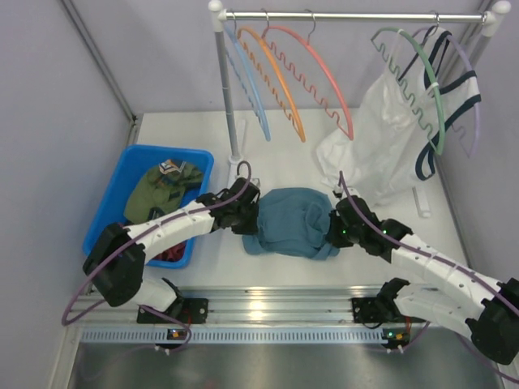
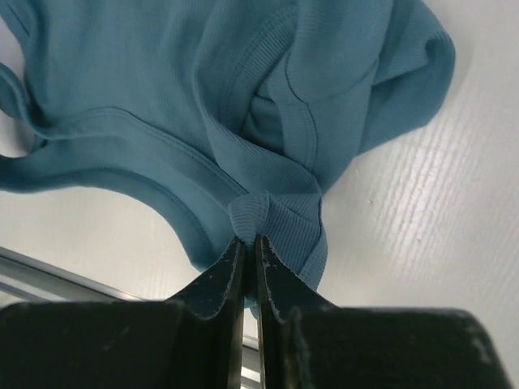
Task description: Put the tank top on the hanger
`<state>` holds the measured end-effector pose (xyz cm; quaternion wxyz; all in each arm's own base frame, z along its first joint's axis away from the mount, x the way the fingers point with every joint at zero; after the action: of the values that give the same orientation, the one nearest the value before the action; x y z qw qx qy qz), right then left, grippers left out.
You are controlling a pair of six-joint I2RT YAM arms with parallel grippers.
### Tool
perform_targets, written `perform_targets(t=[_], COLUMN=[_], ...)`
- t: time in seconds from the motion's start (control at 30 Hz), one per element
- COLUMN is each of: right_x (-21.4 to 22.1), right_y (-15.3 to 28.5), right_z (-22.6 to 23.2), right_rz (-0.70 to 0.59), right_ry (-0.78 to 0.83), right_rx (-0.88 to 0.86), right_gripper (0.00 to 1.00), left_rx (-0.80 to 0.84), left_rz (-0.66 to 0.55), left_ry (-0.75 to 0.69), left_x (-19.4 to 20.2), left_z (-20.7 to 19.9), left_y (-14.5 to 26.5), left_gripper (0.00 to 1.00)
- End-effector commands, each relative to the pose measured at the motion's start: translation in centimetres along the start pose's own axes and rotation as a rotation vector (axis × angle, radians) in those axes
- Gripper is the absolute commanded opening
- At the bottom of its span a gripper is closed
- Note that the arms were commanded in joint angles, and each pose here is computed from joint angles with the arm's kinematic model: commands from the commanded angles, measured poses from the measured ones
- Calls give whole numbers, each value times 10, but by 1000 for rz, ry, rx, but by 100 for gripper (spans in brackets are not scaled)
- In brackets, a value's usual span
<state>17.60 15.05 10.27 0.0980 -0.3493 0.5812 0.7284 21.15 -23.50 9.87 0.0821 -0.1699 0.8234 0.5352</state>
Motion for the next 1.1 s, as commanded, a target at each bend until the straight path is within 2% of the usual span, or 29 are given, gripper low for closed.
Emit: perform_targets(t=[0.0, 0.07, 0.1, 0.23, 0.43, 0.5, 0.6, 0.93, 0.97, 1.03, 1.07], right_x=[-37, -41, -42, -47, -52, -61, -76, -143, -160, -174, -193], right_y=[2, 4, 5, 8, 15, 25, 45, 147, 168, 179, 203], right_z=[24, 24, 23, 18, 18, 18, 18, 21, 21, 16, 16], right_rz=[-134, -152, -157, -158, -137, -182, -245, -441, -498, -504, -566], right_ry=[-28, -20, -18, -14, 6, 11, 36, 157, 155, 170, 170], right_rx=[-105, -103, -100, -67, -52, -62, -75, -104, -104, -55, -53], right_gripper=[5, 11, 17, 31, 44, 54, 64, 65, 65, 64, 61], left_rx=[141, 142, 145, 147, 131, 134, 144, 171, 171, 181, 187], left_rz=[-18, -19, -29, -61, -95, -102, -112, -135, -135, -143, -146], left_ry=[-1, -8, -8, -22, -44, -55, -64, -67, -67, -66, -66], left_x=[-4, -3, -4, -10, -18, -19, -22, -25, -24, -25, -26], left_z=[-34, -35, -35, -36, -35, -36, -39, -42, -42, -43, -44], left_y=[-5, -5, -2, 9, 26, 32, 40, 62, 63, 67, 69], left_gripper=[2, 9, 17, 31, 38, 39, 40, 40, 40, 40, 40])
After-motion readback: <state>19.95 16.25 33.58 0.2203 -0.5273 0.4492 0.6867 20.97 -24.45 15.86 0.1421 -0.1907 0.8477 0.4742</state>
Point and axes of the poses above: each gripper's point midway between its finger pads, its own y axis back along the fingers, its own z axis along the line the jaws close on, x = y × z, the point moved 2 cm from there along y, back along the fingers, and after that the axes turned 15 degrees about y, right-handed, at the moved point
